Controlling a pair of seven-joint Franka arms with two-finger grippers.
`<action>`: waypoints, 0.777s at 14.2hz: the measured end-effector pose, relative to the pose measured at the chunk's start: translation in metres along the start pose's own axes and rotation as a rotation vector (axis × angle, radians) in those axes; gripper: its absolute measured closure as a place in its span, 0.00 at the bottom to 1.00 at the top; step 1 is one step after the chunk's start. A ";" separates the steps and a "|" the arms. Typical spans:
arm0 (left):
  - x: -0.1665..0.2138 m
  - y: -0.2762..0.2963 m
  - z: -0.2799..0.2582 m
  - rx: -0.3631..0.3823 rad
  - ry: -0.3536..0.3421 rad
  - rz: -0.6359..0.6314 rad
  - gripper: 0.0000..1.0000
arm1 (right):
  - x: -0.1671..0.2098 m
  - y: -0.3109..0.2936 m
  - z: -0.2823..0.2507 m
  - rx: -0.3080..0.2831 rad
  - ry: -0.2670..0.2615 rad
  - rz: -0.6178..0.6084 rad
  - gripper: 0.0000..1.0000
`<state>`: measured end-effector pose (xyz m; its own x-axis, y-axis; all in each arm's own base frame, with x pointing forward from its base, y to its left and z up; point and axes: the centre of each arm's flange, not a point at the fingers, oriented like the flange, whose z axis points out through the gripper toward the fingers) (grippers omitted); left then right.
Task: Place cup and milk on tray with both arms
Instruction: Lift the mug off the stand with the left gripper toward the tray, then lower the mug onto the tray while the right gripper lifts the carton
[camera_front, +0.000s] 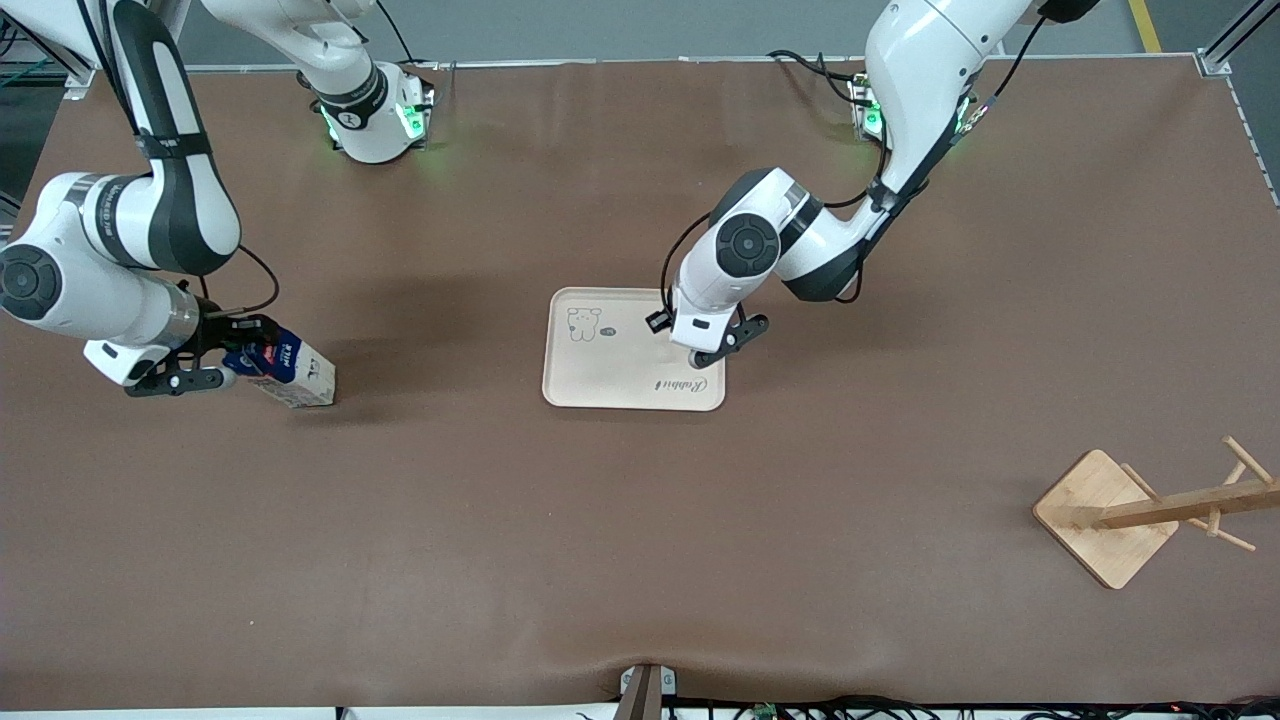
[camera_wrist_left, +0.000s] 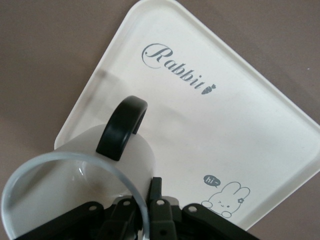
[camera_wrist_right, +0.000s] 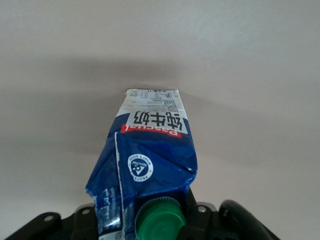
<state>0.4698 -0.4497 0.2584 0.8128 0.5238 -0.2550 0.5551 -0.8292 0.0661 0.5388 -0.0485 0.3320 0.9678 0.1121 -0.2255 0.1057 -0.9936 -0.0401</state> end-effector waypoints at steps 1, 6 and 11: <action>0.000 0.001 0.001 0.004 0.013 -0.012 0.94 | 0.000 -0.005 -0.004 0.007 0.004 -0.004 0.47; 0.002 0.015 0.016 0.037 0.038 -0.061 0.94 | 0.005 -0.036 -0.067 0.014 -0.032 0.006 0.50; -0.004 0.020 0.033 0.123 0.056 -0.073 0.94 | 0.012 -0.106 -0.150 -0.015 0.016 -0.011 0.50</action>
<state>0.4722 -0.4750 0.2285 0.7816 0.5907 -0.2002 0.5899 -0.8044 -0.0704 0.5731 0.0563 0.4792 0.9702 0.1225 -0.2093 0.1192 -0.9925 -0.0280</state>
